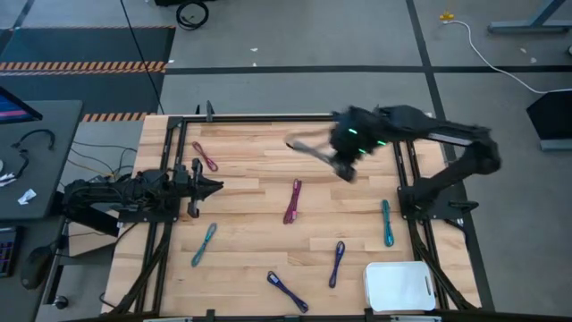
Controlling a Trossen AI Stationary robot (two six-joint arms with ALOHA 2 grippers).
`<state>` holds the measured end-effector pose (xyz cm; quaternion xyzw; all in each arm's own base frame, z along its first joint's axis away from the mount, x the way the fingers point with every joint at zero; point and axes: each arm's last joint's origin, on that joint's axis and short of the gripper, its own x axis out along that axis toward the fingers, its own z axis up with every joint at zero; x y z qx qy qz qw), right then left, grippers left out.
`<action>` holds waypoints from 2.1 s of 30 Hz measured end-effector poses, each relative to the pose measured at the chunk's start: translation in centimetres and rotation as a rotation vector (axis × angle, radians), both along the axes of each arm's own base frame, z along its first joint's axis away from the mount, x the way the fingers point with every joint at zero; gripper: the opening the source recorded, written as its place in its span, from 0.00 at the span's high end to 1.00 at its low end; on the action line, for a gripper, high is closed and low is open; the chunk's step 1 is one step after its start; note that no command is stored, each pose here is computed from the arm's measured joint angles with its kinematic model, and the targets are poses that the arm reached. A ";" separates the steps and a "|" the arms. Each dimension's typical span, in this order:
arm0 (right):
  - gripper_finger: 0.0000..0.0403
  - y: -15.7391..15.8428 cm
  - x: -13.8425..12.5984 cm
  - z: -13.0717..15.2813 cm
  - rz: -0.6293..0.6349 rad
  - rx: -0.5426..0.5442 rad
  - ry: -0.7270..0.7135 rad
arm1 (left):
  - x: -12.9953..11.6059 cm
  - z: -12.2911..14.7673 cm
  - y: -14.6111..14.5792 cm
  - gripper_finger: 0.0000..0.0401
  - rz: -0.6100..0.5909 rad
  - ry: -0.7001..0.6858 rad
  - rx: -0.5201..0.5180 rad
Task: Pick and place USB-C Cables
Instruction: Put the white and black USB cable into the white bin, then put the right pink USB cable into the white bin
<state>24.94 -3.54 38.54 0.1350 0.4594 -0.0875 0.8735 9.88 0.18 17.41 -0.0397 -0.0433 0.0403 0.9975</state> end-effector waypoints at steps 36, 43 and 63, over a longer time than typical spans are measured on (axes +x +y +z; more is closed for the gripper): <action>0.95 21.9 -13.3 -15.7 0.318 0.469 0.666 | 0.0 0.0 0.0 0.91 0.008 0.006 0.059; 0.94 21.6 -12.9 -18.7 0.320 0.488 0.584 | 0.0 0.0 0.0 0.92 0.003 0.001 0.002; 0.58 22.8 -11.8 -14.6 0.327 0.629 0.448 | 0.0 0.4 0.0 0.93 -0.005 -0.044 -0.079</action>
